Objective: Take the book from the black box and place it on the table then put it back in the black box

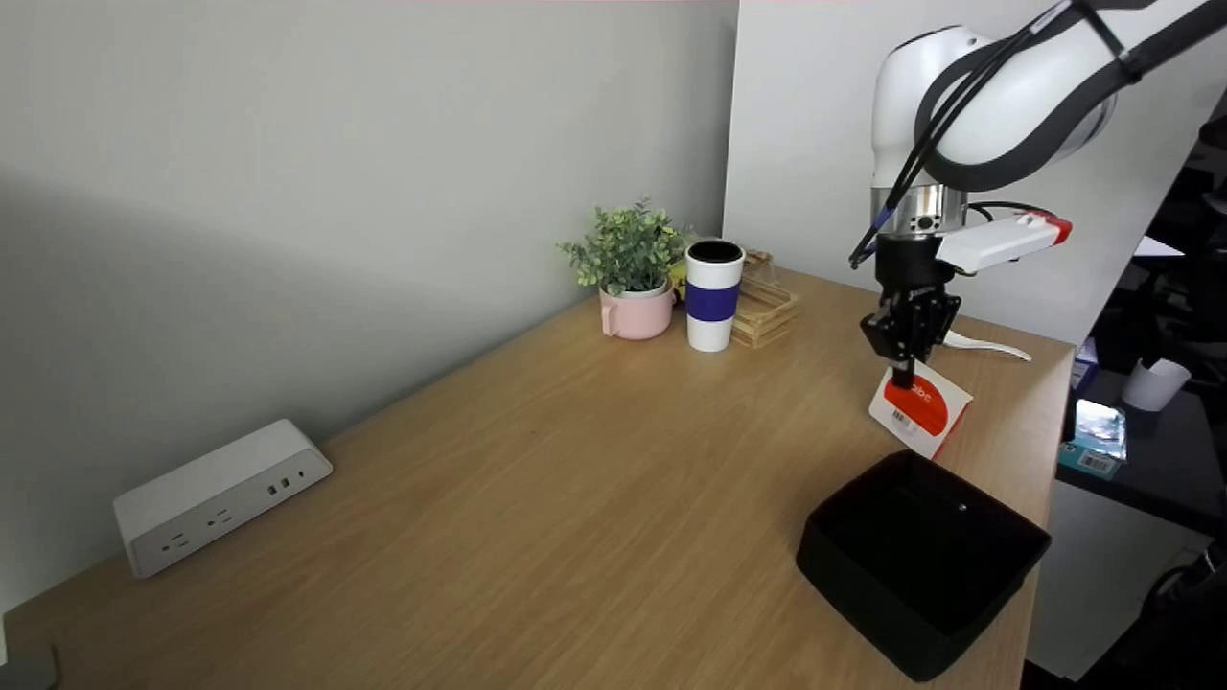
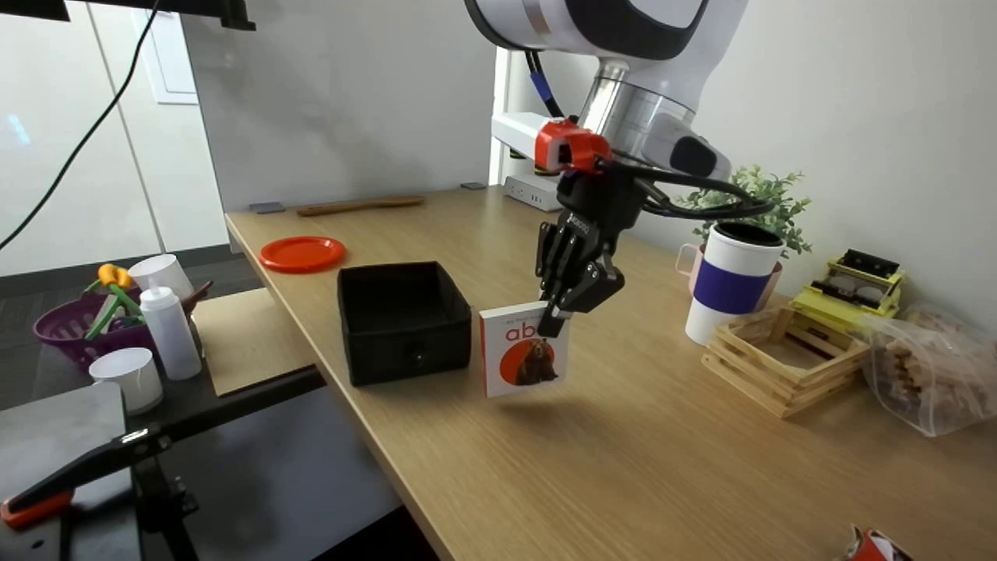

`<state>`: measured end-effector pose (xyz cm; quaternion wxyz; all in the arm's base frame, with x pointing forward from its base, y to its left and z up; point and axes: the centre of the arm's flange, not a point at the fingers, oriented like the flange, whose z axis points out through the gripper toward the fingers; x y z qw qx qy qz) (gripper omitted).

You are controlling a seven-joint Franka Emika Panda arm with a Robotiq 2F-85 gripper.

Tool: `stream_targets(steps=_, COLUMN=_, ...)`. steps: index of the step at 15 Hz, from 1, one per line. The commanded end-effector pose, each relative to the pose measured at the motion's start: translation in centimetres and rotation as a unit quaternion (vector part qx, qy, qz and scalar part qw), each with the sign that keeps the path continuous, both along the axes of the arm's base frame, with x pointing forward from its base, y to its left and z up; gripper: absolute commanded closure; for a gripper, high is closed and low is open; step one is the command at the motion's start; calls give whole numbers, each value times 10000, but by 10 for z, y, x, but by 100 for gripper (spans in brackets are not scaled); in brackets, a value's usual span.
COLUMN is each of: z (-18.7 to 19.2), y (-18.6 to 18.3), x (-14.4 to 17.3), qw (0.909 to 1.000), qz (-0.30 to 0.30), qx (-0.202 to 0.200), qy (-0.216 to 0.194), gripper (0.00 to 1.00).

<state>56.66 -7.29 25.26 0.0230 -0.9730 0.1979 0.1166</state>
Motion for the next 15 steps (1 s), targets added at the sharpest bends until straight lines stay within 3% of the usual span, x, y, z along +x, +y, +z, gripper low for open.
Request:
stream_targets(steps=1, z=-1, y=-3, x=6, qw=9999, qz=-4, qx=115, qy=-22, gripper=96)
stream_targets(steps=2, z=-1, y=-3, x=6, qw=9999, qz=1, qx=122, qy=-24, gripper=96)
stream_targets(steps=3, z=-1, y=-3, x=6, qw=9999, qz=-2, qx=123, qy=-29, gripper=61)
stream_targets(steps=4, z=-1, y=-3, x=6, qw=9999, qz=-3, qx=124, qy=-31, gripper=60)
stream_targets(steps=6, z=-1, y=-3, x=7, qw=9999, qz=-3, qx=122, qy=-35, gripper=49)
stream_targets(steps=12, z=2, y=-1, x=6, qw=9999, qz=-3, qx=97, qy=-58, gripper=5)
stream_targets(steps=15, z=4, y=1, x=4, qw=9999, qz=-11, qx=87, qy=-70, gripper=0)
